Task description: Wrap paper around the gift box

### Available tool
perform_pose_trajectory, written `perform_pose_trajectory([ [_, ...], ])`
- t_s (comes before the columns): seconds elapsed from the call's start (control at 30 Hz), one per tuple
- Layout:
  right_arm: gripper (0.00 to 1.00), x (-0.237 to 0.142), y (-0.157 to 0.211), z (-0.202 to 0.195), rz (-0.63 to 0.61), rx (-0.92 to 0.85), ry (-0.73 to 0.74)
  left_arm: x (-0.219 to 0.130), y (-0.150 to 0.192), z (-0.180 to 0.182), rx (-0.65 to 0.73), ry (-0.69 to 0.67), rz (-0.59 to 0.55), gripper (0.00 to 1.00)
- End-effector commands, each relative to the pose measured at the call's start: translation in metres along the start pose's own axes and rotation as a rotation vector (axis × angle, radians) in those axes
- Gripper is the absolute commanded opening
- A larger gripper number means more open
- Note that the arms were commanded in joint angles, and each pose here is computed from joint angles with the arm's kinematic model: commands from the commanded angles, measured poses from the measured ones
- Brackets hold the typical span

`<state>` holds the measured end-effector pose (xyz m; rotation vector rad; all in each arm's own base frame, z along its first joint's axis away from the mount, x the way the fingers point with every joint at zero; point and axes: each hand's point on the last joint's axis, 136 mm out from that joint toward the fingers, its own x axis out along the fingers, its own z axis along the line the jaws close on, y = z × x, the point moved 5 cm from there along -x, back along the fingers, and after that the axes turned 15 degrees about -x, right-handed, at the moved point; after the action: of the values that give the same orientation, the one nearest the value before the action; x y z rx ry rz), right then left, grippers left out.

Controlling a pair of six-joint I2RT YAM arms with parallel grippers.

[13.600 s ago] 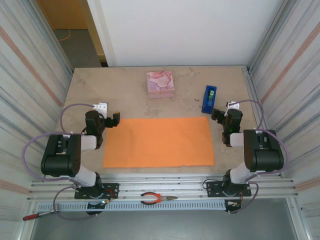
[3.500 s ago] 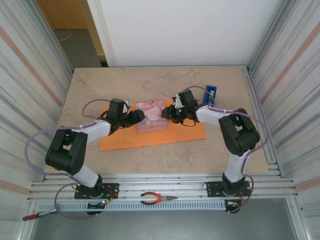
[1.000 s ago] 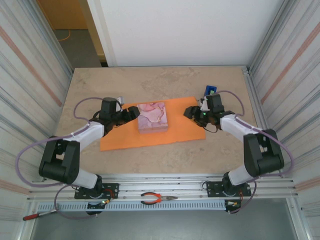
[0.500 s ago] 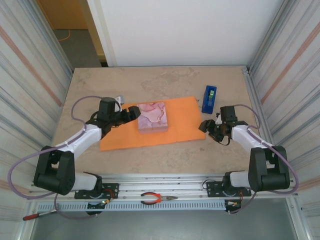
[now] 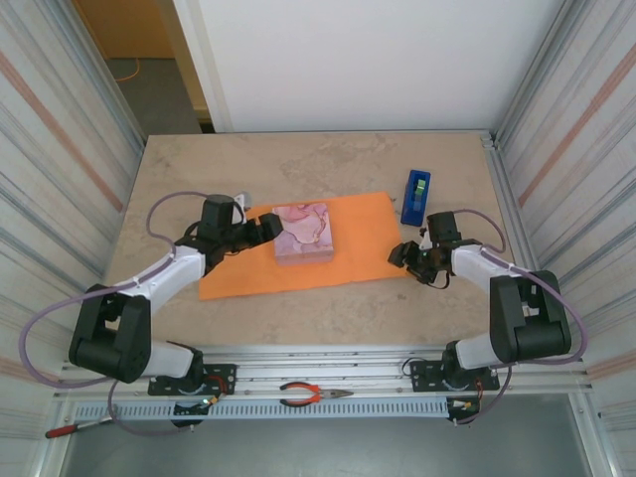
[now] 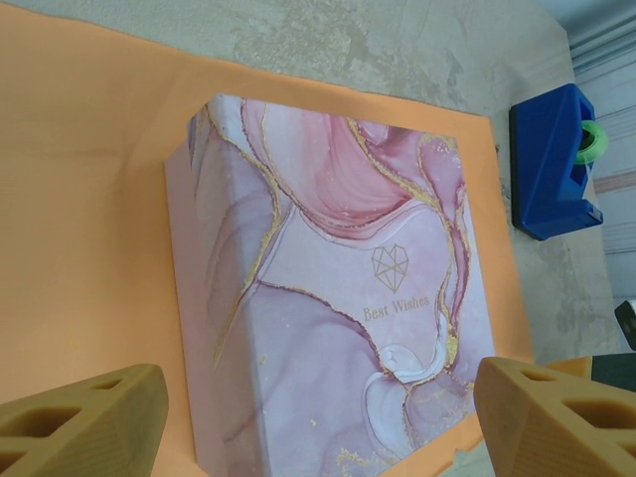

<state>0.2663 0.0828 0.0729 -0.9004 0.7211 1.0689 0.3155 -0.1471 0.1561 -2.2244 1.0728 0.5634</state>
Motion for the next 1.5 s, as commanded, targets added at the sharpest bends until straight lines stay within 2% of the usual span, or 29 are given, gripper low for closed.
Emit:
perform_pose_trajectory([
  [0.0, 0.58, 0.005, 0.006, 0.002, 0.02, -0.014, -0.022, 0.0, -0.006, -0.014, 0.007, 0.037, -0.012, 0.81],
  [0.6, 0.62, -0.006, 0.01, -0.018, -0.034, 0.016, 0.074, -0.002, -0.006, -0.02, 0.014, 0.057, -0.014, 0.83],
  [0.73, 0.58, 0.001, 0.008, -0.013, -0.021, 0.009, 0.026, -0.003, -0.006, -0.025, 0.007, 0.069, -0.012, 0.85],
  [0.8, 0.51, 0.003, 0.007, -0.008, -0.017, -0.002, 0.005, -0.004, -0.005, -0.03, -0.014, 0.09, -0.01, 0.91],
  [0.93, 0.34, 0.003, 0.007, 0.0, -0.019, -0.023, -0.012, -0.009, -0.003, -0.055, -0.069, 0.147, -0.011, 0.99],
  [1.1, 0.17, -0.001, 0.006, 0.009, -0.027, -0.04, -0.018, -0.009, 0.009, -0.103, -0.187, 0.191, 0.001, 0.99],
  [1.23, 0.01, -0.007, 0.003, 0.022, -0.038, -0.069, -0.028, -0.013, 0.024, -0.157, -0.264, 0.237, 0.001, 0.99],
  [1.47, 0.0, -0.022, -0.002, 0.065, -0.067, -0.165, -0.076, -0.035, 0.04, -0.252, -0.374, 0.374, 0.021, 0.99],
])
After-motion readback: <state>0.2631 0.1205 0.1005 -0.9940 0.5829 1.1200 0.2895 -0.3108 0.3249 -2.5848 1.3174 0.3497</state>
